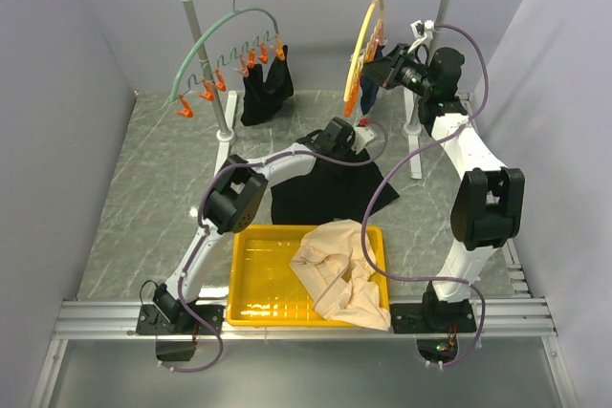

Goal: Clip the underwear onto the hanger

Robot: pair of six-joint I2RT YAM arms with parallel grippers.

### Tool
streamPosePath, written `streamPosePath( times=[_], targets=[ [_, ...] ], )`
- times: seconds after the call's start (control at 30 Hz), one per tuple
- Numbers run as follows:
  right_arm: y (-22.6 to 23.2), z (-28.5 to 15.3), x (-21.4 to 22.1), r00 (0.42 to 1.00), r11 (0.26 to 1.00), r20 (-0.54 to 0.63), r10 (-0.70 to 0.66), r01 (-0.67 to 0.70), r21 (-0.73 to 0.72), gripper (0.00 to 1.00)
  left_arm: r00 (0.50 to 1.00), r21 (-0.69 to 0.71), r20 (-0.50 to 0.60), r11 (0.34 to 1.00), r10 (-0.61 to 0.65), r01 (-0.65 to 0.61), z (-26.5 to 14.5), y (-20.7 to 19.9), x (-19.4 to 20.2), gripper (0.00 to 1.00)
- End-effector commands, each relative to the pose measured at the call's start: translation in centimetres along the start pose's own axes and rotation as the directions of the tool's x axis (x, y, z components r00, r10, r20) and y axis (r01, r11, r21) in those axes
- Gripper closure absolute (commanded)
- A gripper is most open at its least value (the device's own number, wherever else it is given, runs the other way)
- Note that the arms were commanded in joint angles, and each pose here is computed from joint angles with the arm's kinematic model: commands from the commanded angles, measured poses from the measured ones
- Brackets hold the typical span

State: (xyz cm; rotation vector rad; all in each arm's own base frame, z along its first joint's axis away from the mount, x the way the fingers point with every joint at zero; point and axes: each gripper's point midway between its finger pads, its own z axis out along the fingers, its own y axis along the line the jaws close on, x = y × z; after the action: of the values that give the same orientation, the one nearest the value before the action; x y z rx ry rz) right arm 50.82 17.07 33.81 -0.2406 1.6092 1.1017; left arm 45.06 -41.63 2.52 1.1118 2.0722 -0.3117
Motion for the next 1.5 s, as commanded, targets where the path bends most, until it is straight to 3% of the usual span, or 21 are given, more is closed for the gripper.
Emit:
streamPosePath(
  times=[0.0, 0.07, 0.13, 0.3, 0.5, 0.53, 0.6, 0.63, 0.7, 0.77, 0.83, 0.9, 0.93, 1.0, 1.07, 1.2, 1.47],
  targets=[
    [1.7, -0.9, -1.7, 0.998, 0.999, 0.041, -0.041, 0.042, -0.030, 1.00, 0.939, -0.003, -0.343, 1.000, 0.028, -0.030, 0.1, 0.2, 11.7, 0.83],
    [1.6, -0.8, -1.7, 0.998, 0.999, 0.041, -0.040, 0.041, -0.029, 1.00, 0.947, -0.013, -0.320, 0.999, 0.044, -0.051, 0.0, 0.9, 11.1, 0.96],
    [1.6, -0.8, -1.7, 0.999, 0.999, 0.042, -0.031, 0.033, -0.030, 1.00, 0.954, -0.021, -0.291, 0.996, 0.076, -0.085, -0.1, 1.8, 10.4, 1.00],
    [1.7, -0.7, -2.0, 0.998, 0.999, 0.045, -0.037, 0.039, -0.031, 1.00, 0.978, 0.016, -0.109, 0.985, 0.175, -0.175, -1.5, 2.2, 6.4, 1.00],
    [1.7, -0.8, -2.0, 0.998, 0.999, 0.040, -0.047, 0.048, -0.025, 1.00, 0.919, 0.231, 0.012, 0.893, 0.394, -0.386, -4.9, -1.3, 7.1, 0.98],
    [1.7, -0.8, -2.0, 0.998, 0.998, 0.036, -0.048, 0.049, -0.025, 1.00, 0.895, 0.255, 0.026, 0.862, 0.446, -0.437, -5.1, -1.5, 7.6, 0.97],
    [1.8, -0.9, -2.0, 0.998, 0.998, 0.035, -0.052, 0.053, -0.027, 1.00, 0.883, 0.262, 0.021, 0.850, 0.469, -0.458, -5.3, -1.4, 8.4, 0.85],
    [1.8, -0.9, -1.8, 0.998, 0.998, 0.032, -0.049, 0.050, -0.027, 1.00, 0.890, 0.249, 0.023, 0.860, 0.455, -0.446, -5.3, -0.6, 8.3, 0.71],
    [1.8, -0.9, -1.8, 0.998, 0.998, 0.032, -0.048, 0.049, -0.027, 1.00, 0.913, 0.212, 0.037, 0.890, 0.405, -0.403, -5.1, 0.6, 6.8, 0.53],
    [1.7, -0.9, -1.8, 0.998, 0.999, 0.032, -0.046, 0.047, -0.027, 1.00, 0.951, 0.184, 0.065, 0.933, 0.301, -0.308, -5.3, 2.0, 4.3, 0.41],
    [1.7, -0.9, -1.8, 0.998, 0.999, 0.034, -0.044, 0.045, -0.029, 1.00, 0.974, 0.183, 0.096, 0.958, 0.204, -0.219, -6.0, 2.8, 2.6, 0.35],
    [1.8, -0.8, -1.9, 0.999, 0.999, 0.034, -0.040, 0.041, -0.031, 1.00, 0.973, 0.178, 0.145, 0.962, 0.180, -0.205, -7.0, 2.9, 0.5, 0.30],
    [1.8, -0.7, -1.9, 0.999, 0.999, 0.036, -0.041, 0.042, -0.032, 1.00, 0.977, 0.183, 0.149, 0.966, 0.154, -0.180, -7.2, 2.8, 0.2, 0.20],
    [1.9, -0.7, -2.0, 0.998, 0.999, 0.039, -0.039, 0.041, -0.034, 1.00, 0.982, 0.207, 0.141, 0.966, 0.126, -0.153, -7.6, 2.5, -0.3, 0.19],
    [1.9, -0.7, -2.1, 0.998, 0.999, 0.041, -0.039, 0.040, -0.032, 1.00, 0.993, 0.225, 0.101, 0.970, 0.067, -0.088, -7.0, 2.5, -0.7, 0.25],
    [1.9, -0.8, -2.1, 0.998, 0.999, 0.042, -0.042, 0.043, -0.030, 1.00, 0.989, 0.203, -0.121, 0.973, -0.084, 0.108, -5.5, 2.6, 2.0, 0.24],
    [2.1, -1.0, -1.9, 0.999, 0.999, 0.038, -0.039, 0.040, -0.030, 1.00, 0.973, 0.065, -0.187, 0.986, -0.137, 0.152, -4.8, 2.5, 3.1, 0.16]
  ],
)
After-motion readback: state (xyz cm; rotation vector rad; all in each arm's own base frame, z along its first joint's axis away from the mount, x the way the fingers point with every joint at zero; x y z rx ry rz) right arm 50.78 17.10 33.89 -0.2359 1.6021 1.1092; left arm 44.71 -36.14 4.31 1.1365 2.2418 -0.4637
